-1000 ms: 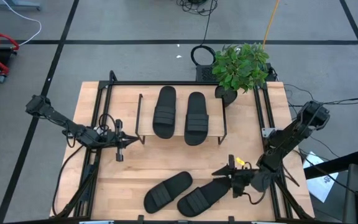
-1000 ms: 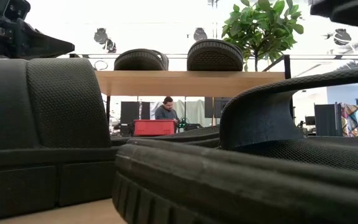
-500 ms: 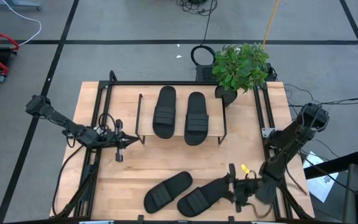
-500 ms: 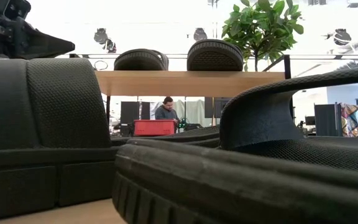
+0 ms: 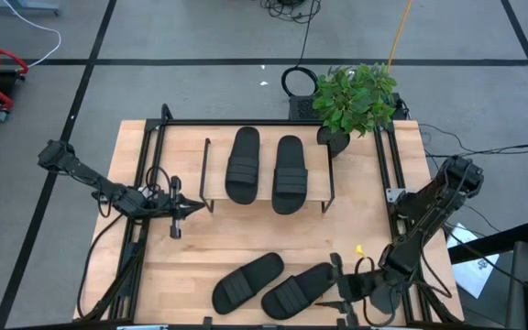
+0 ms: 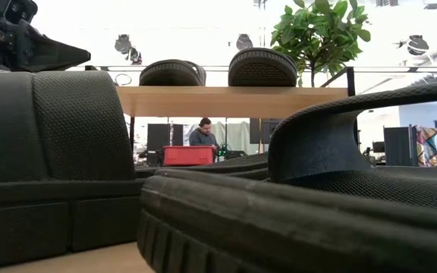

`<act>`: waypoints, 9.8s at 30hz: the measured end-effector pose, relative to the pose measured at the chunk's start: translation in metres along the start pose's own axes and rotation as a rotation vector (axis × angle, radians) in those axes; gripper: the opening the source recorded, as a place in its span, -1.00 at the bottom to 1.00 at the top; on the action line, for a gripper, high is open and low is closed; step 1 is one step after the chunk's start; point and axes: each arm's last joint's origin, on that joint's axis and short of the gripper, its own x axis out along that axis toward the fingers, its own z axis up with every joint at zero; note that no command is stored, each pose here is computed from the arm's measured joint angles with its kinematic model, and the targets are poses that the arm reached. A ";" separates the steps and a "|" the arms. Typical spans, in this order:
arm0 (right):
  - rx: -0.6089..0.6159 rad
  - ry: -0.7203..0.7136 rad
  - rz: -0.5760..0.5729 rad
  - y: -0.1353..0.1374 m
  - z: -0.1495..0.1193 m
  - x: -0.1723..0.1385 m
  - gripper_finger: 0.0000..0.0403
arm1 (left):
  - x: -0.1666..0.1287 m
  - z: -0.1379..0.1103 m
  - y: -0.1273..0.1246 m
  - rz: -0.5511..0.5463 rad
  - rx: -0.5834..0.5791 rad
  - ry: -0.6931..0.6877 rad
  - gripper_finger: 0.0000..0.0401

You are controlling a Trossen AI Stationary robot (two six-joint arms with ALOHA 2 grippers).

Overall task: Pick and place slides into the shelf
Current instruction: Put the black slide under the shelf

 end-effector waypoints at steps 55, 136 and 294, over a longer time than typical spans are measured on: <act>0.854 0.178 -0.151 -0.019 -0.063 0.065 -0.08 | 0.000 0.007 0.001 0.020 0.132 -0.060 -0.94; 0.755 0.264 -0.118 -0.021 -0.062 0.062 0.26 | 0.000 -0.003 -0.001 -0.030 0.143 0.023 -0.88; 0.470 0.016 0.062 -0.088 0.052 0.024 -0.77 | 0.222 0.079 -0.190 0.061 1.267 0.419 -0.99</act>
